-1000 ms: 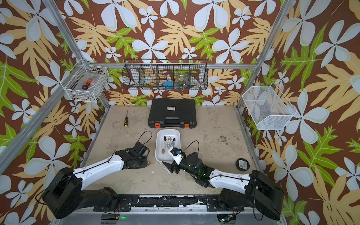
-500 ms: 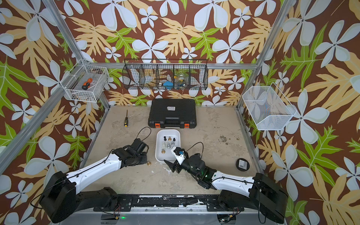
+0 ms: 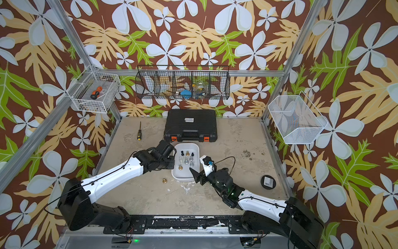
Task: Put the chess pieces into the storage box
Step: Pick up the chess piece at the center of the board, then place the chess piece in the storage box.
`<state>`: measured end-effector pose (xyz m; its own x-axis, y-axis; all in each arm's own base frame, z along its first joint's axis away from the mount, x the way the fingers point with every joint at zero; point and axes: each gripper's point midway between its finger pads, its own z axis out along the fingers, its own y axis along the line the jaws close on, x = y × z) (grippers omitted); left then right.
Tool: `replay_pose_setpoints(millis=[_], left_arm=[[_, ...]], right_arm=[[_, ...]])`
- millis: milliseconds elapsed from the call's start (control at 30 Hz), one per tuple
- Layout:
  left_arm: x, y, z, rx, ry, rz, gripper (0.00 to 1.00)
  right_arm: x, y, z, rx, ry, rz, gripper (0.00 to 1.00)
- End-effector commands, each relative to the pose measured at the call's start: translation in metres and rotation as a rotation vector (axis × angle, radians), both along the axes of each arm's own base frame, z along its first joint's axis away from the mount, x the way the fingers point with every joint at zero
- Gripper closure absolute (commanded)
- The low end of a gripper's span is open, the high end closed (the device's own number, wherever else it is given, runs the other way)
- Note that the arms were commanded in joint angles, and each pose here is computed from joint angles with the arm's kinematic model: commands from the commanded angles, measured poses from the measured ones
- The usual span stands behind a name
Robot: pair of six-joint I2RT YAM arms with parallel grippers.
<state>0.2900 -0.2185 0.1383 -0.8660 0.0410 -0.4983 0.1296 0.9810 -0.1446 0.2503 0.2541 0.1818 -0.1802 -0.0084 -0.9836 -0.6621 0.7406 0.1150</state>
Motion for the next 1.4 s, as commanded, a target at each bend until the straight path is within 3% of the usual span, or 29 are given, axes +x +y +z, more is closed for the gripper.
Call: replay_pose_setpoints(millis=[0,200,600,1367], left_arm=[[0.004,-0.017,0.0,0.013,-0.005,-0.046,0.89],[0.015,-0.048,-0.015,0.014,-0.026,-0.096,0.89],[0.026,-0.073,-0.045,0.03,-0.047,-0.126,0.88],[0.036,-0.072,-0.091,0.09,-0.033,-0.085,0.87]], right_arm=[[0.001,-0.004,0.008,0.035,-0.015,-0.017,0.17],[0.002,-0.008,0.01,0.038,-0.022,-0.032,0.17],[0.001,-0.01,0.013,0.048,-0.031,-0.032,0.17],[-0.003,-0.01,0.017,0.058,-0.042,-0.016,0.17]])
